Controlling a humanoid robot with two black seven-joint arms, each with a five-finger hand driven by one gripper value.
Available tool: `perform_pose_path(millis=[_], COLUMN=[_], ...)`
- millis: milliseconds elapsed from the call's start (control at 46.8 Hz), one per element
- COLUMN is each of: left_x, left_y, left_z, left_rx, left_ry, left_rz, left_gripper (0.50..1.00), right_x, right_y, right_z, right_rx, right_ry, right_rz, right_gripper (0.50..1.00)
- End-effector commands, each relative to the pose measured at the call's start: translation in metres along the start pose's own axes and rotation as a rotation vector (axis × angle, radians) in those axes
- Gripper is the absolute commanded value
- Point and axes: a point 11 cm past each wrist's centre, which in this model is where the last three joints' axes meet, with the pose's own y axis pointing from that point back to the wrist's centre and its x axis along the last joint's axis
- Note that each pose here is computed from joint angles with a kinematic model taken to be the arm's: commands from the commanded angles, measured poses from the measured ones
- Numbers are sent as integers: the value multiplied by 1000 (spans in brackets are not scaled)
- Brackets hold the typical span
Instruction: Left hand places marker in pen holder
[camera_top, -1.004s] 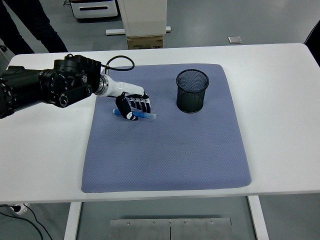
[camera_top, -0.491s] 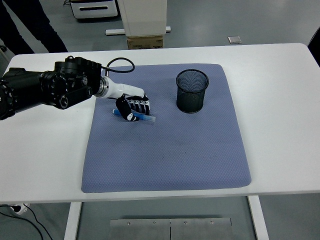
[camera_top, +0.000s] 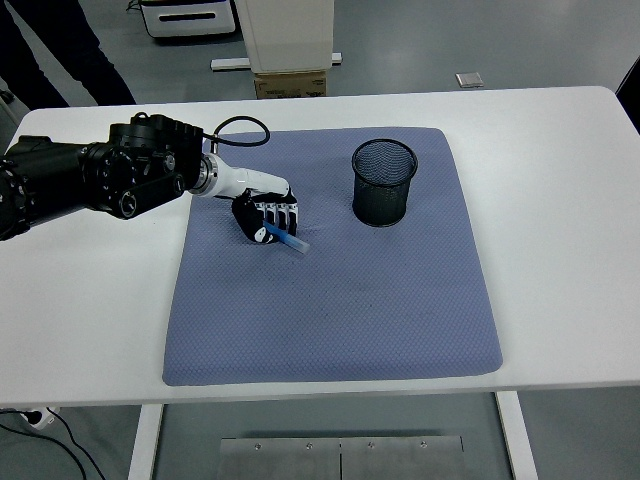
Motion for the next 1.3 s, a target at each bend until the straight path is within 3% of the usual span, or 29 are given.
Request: perform_pose_path(millis=[0,1282], left_x=[1,43], left_y=[1,19], left_z=[0,19], left_rx=[0,-55], left_ry=[0,13], left_rz=[3,110], left_gripper=[500,500], right_x=[0,0], right_y=[0,0], right_z=[0,0], right_rx=[0,0], right_ry=[0,0], right_rz=[1,1], right_gripper=[1000,1000])
